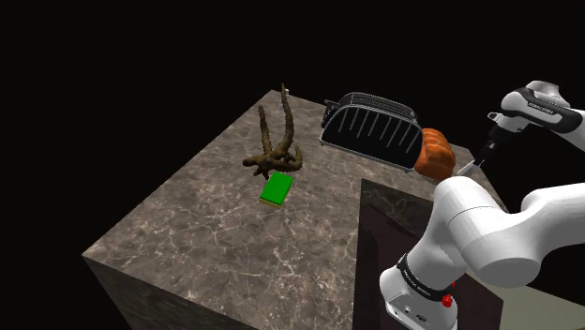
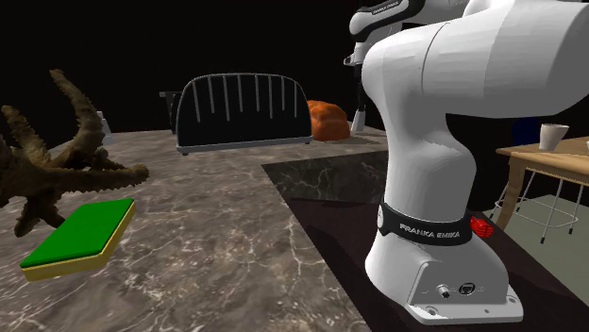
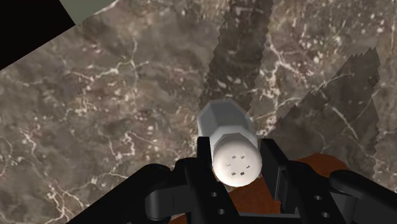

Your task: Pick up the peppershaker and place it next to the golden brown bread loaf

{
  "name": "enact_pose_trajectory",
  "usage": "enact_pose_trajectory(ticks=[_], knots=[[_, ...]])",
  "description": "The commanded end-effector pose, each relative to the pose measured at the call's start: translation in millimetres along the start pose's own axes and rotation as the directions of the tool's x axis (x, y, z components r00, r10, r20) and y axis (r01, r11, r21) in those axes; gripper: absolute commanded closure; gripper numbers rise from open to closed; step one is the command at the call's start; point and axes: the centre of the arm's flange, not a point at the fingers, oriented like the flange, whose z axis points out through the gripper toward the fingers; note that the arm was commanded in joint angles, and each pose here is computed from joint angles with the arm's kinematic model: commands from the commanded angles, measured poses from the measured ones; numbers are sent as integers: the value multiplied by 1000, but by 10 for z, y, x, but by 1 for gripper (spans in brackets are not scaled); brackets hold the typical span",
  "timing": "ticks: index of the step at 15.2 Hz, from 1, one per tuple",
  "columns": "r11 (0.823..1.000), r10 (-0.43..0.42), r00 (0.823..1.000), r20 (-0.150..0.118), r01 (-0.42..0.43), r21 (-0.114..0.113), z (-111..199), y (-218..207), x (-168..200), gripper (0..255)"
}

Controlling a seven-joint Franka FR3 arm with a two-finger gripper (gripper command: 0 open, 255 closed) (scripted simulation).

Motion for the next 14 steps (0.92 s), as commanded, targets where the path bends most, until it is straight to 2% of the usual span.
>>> enact_pose_trajectory(ticks=[1, 6, 10, 14], knots=[[1000, 0, 1000, 0, 0, 0, 0, 0, 0, 0], [1000, 0, 1000, 0, 0, 0, 0, 0, 0, 0], [1000, 0, 1000, 0, 0, 0, -500, 0, 0, 0], [1000, 0, 1000, 0, 0, 0, -500, 0, 0, 0]])
